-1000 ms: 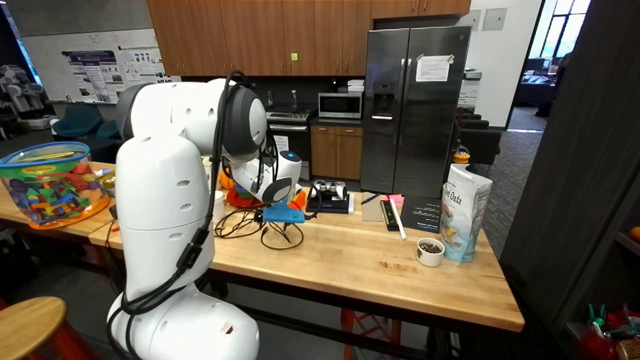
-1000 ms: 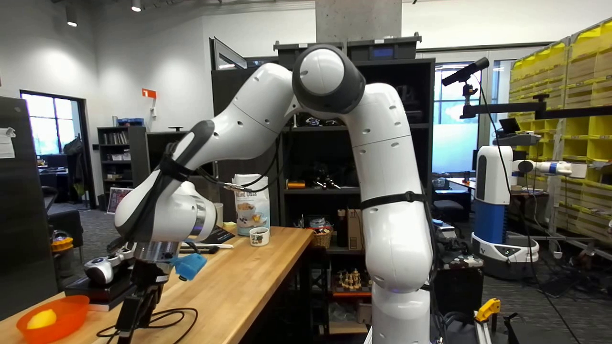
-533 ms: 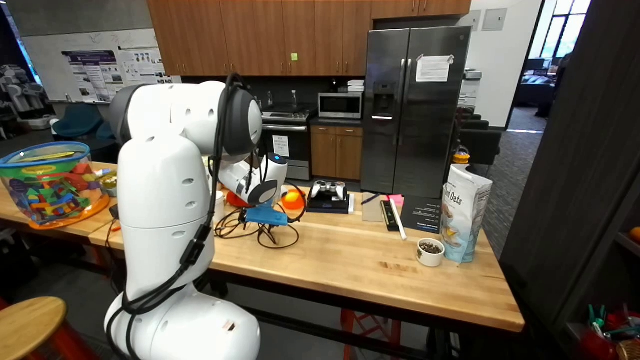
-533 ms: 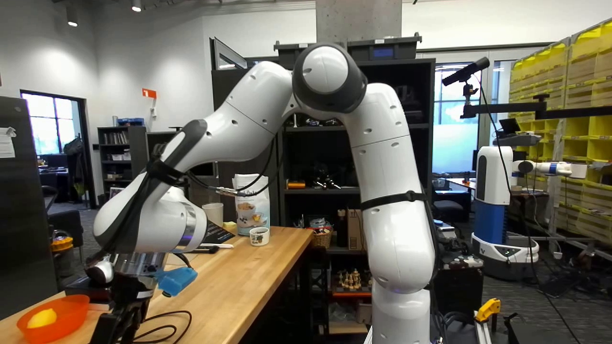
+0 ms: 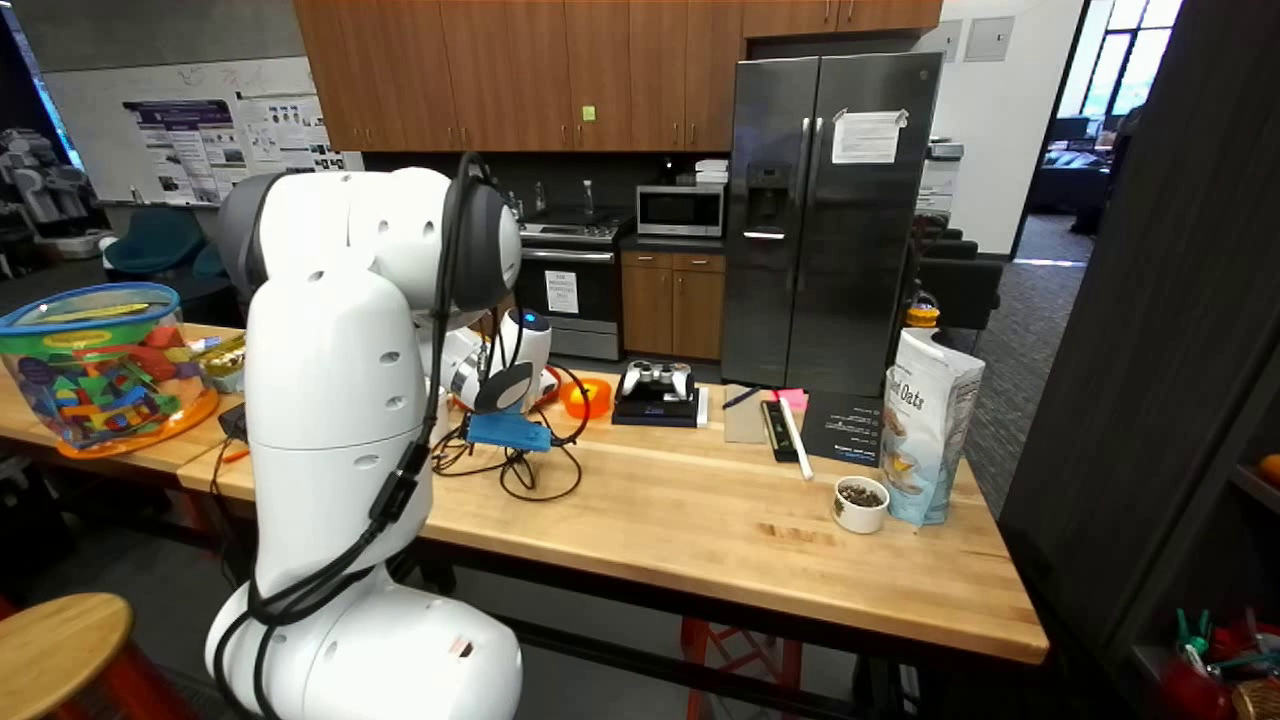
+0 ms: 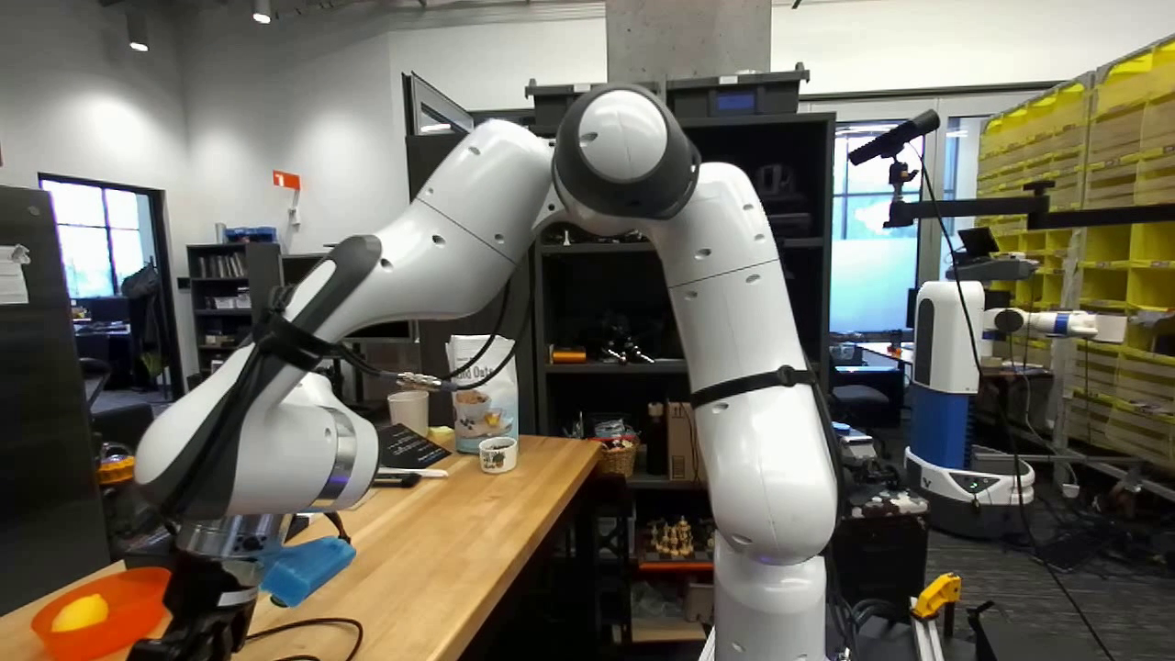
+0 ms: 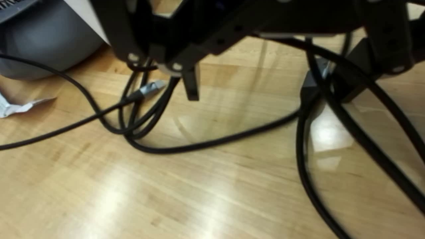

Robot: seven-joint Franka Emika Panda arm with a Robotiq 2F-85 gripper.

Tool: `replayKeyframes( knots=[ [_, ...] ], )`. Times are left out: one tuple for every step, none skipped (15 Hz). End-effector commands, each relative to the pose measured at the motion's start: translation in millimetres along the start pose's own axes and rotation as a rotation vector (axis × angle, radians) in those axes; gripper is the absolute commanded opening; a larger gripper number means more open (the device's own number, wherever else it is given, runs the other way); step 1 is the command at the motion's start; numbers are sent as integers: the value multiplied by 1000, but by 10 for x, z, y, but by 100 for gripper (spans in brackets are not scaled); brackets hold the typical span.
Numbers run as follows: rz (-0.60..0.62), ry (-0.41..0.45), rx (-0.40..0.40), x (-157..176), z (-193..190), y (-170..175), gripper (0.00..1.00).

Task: Move the black cable to the right.

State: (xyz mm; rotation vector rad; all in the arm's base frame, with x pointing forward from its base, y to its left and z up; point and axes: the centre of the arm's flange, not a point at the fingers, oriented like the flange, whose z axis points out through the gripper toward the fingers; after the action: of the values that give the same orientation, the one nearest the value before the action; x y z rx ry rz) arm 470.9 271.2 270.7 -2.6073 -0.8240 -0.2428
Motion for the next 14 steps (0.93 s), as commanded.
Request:
replayKeyframes(
  knots=[
    [30,58,-19,66,195,-392,100],
    [29,59,-24,59,266,-518,100],
    [46,74,-30,50,340,-632,100],
    [74,88,-30,45,412,-742,100],
    [99,103,-35,28,487,-866,100],
    [119,122,-38,22,543,-962,100],
    [144,144,-48,40,577,-1052,100],
    [166,161,-54,44,604,-1109,100],
    [187,177,-62,62,616,-1169,100],
    [209,195,-64,69,632,-1211,100],
    [228,208,-66,76,639,-1252,100],
    [240,220,-70,84,650,-1297,100],
    [251,233,-72,95,663,-1337,100],
    [254,241,-72,108,679,-1389,100]
  ],
)
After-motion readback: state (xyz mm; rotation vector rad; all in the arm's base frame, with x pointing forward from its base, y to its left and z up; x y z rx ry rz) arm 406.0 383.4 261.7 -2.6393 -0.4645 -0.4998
